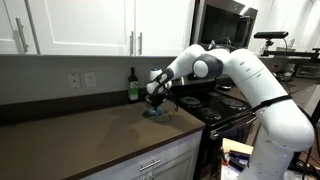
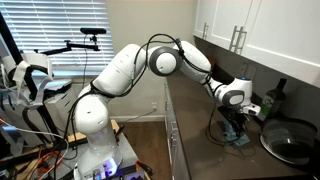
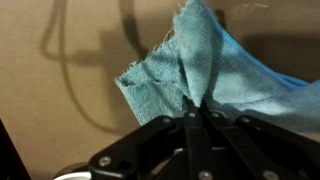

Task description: Get the towel and clean the slight part of the kitchen unit base top

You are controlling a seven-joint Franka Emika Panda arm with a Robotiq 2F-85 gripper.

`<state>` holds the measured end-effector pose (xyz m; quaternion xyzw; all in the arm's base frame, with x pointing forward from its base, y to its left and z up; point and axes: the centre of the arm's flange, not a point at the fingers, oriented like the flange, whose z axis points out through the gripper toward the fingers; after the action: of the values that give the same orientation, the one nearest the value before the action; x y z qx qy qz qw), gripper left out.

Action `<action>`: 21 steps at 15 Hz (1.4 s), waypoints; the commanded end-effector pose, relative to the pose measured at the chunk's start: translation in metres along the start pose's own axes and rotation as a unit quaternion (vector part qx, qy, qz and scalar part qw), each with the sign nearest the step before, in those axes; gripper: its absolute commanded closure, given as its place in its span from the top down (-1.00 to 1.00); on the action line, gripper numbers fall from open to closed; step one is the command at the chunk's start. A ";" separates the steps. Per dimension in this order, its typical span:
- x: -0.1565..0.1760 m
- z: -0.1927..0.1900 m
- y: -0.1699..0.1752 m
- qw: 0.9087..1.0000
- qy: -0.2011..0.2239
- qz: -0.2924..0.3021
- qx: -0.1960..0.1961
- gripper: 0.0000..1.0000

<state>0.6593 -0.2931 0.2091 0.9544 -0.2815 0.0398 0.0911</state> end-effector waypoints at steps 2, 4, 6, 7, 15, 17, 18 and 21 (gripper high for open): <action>-0.034 -0.013 0.011 1.000 -0.027 0.006 -0.009 -0.93; -0.047 -0.018 0.011 0.999 -0.035 0.002 -0.007 -0.93; -0.061 -0.021 0.010 0.999 -0.046 -0.004 -0.008 -0.93; -0.069 -0.022 0.009 0.999 -0.052 -0.006 -0.010 -0.93; -0.108 -0.013 -0.014 0.995 -0.084 -0.057 -0.023 -0.93; -0.116 -0.012 -0.023 0.993 -0.092 -0.073 -0.027 -0.93; -0.119 -0.011 -0.026 0.992 -0.094 -0.080 -0.029 -0.93; -0.131 -0.011 -0.036 0.988 -0.108 -0.100 -0.034 -0.93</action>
<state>0.5862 -0.2138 0.2069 0.9710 -0.2119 -0.0518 0.0978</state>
